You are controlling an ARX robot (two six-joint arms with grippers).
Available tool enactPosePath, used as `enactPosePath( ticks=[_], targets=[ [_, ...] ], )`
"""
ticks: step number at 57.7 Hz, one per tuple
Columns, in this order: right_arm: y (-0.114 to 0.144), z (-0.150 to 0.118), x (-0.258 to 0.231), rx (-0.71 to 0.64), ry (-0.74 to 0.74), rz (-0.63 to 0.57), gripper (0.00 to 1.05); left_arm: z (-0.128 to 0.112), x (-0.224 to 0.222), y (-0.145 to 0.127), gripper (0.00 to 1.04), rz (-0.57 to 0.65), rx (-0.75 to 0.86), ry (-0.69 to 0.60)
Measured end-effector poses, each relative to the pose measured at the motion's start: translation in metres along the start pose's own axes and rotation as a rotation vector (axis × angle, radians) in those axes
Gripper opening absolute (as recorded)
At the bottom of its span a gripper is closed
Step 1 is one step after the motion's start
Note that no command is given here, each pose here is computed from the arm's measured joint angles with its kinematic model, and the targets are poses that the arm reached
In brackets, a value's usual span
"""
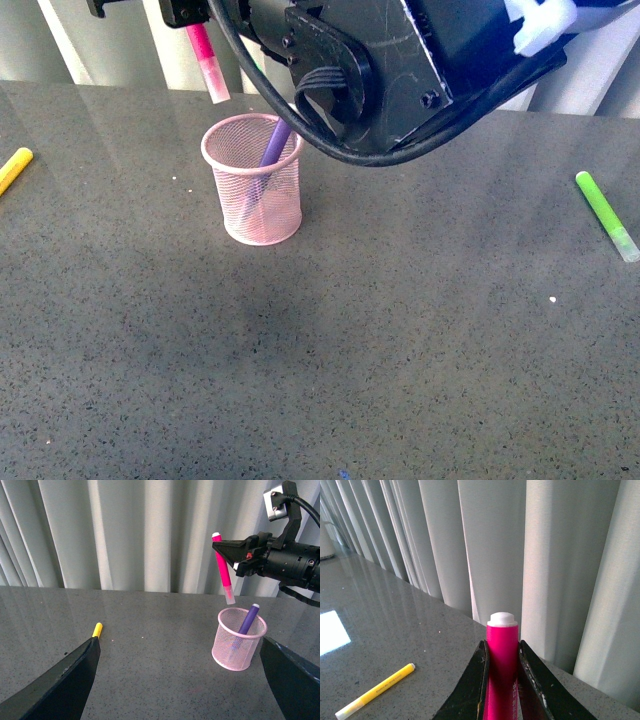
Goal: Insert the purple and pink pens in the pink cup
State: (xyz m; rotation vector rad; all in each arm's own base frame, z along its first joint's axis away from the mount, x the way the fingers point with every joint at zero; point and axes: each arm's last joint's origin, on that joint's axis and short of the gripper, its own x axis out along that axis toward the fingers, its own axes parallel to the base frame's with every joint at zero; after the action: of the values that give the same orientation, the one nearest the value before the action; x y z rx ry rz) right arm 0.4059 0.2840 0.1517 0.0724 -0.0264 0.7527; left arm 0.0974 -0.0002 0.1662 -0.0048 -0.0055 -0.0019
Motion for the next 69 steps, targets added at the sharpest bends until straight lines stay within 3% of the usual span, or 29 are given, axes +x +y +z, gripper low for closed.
enactPosePath(
  ticks=[49,69],
  targets=[
    [-0.003,-0.027,-0.008,0.023,0.099,-0.024,0.12,0.0,0.0,0.0,0.98,0.0,0.0,0.0],
    [-0.002,-0.033,-0.02,0.091,0.145,-0.067,0.69,0.0,0.0,0.0,0.98,0.0,0.0,0.0]
  ],
)
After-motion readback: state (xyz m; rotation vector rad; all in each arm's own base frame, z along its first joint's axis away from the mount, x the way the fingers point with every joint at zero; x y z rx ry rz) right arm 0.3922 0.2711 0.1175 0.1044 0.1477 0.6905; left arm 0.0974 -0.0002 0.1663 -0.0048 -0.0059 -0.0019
